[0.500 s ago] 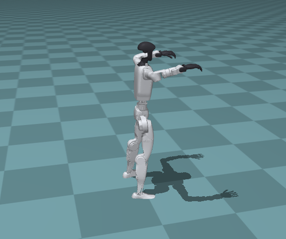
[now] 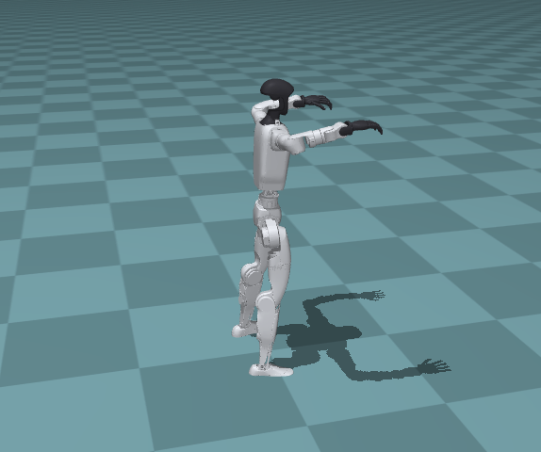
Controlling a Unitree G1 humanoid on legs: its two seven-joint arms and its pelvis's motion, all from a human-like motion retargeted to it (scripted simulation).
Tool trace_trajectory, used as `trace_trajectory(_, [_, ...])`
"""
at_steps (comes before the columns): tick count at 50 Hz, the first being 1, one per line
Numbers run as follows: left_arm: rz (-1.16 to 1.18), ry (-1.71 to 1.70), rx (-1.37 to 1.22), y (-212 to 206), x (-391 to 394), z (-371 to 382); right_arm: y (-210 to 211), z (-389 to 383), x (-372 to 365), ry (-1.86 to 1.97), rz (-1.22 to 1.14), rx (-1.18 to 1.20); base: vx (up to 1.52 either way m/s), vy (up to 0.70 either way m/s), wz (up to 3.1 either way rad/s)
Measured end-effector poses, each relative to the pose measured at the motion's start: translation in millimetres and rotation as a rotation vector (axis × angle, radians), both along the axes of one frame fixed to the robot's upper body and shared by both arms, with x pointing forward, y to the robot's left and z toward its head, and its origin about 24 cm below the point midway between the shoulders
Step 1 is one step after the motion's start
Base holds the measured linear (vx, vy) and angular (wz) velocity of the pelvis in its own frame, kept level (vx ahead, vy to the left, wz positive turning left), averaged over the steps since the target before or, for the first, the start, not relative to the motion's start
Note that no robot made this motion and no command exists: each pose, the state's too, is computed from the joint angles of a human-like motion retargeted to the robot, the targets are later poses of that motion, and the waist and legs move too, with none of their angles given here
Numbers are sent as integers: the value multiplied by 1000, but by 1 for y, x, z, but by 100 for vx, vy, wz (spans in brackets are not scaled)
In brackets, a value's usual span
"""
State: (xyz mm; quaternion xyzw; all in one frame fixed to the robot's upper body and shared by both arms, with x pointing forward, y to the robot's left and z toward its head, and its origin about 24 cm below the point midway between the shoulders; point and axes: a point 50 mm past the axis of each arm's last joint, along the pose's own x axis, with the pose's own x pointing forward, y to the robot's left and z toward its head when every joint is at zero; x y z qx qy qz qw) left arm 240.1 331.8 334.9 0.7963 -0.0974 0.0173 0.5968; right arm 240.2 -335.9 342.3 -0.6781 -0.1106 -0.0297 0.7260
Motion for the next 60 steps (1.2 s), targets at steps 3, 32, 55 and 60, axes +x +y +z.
trace_trajectory(3, [0,0,0,0,0,0,0,0,0,0,-1,1,0,0,0])
trace_trajectory(32, [-16,-14,-141,8,-2,-21,-3,-16,1,-53,36,116,0,0,0])
trace_trajectory(55, [911,472,-1614,-39,-73,-441,47,-364,2,331,-388,1272,13,-12,-23])
trace_trajectory(60, [1205,1079,-1598,-101,-159,-500,95,-458,-37,759,-765,1450,23,-9,-53])
